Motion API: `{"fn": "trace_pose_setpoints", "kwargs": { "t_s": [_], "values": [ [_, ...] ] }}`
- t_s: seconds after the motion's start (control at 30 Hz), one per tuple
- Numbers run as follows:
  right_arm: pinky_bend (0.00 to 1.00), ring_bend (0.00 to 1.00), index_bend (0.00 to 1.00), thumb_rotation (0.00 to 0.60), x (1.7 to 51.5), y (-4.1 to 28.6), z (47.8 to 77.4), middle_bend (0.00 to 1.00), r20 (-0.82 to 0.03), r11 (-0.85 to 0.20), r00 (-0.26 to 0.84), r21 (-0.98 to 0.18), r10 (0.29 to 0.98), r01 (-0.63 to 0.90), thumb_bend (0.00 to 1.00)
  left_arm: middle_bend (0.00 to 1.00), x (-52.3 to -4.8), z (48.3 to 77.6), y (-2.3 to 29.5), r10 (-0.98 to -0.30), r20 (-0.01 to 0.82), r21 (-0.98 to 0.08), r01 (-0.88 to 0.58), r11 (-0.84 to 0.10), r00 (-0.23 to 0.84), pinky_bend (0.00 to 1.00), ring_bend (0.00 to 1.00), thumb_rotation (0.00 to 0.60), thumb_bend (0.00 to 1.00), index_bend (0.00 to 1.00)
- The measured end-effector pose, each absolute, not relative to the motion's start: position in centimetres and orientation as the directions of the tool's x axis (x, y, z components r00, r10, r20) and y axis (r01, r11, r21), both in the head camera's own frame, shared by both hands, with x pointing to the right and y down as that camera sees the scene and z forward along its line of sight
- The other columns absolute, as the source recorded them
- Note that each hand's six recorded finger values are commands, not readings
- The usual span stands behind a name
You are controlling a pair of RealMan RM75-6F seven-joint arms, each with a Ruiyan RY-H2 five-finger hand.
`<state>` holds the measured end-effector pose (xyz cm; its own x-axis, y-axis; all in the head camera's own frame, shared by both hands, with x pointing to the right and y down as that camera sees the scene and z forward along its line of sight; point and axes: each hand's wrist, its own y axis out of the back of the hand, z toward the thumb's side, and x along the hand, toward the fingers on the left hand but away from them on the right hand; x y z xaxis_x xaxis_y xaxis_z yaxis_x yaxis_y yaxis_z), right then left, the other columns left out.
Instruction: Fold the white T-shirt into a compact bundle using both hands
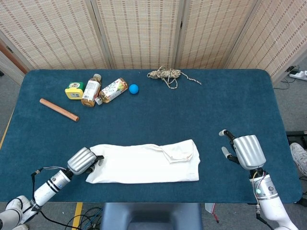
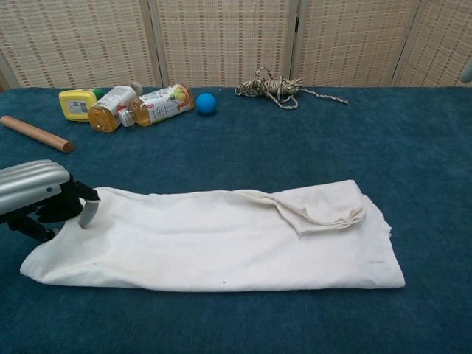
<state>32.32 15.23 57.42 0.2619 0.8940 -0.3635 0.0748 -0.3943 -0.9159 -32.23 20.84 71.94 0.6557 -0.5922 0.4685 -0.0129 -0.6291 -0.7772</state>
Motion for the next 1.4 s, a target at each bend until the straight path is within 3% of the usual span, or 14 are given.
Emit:
{"fn": "trace_pose_setpoints", "kwargs": {
  "t_s": [0.47, 1.13, 1.4],
  "values": [
    [1.00, 0.93, 0.35, 0.600, 31.1, 15.1, 57.4, 0.95, -0.350, -0.389, 0.290, -0.917, 0.891, 0.088, 0.33, 0.94, -36.6, 69.0, 20.7, -0.647, 0.493, -0.761, -0.073, -0.645, 0.581, 0.93, 0.86, 0.600, 0.60, 0.69],
    [1.00, 0.93, 0.36, 0.600, 30.0, 14.8, 57.5, 0.95, -0.333, -0.380, 0.311, -0.919, 0.890, 0.103, 0.33, 0.94, -47.7, 67.2, 20.5, -0.729, 0.599, -0.769, -0.016, -0.639, 0.330, 0.93, 0.86, 0.600, 0.60, 0.69],
    [1.00, 0.93, 0.36, 0.600, 30.5, 14.8, 57.7, 0.95, -0.334, -0.381, 0.302, -0.918, 0.893, 0.111, 0.33, 0.94, -46.4, 66.6, 19.8, -0.730, 0.579, -0.775, -0.033, -0.631, 0.364, 0.93, 0.86, 0.600, 0.60, 0.68]
  ]
}}
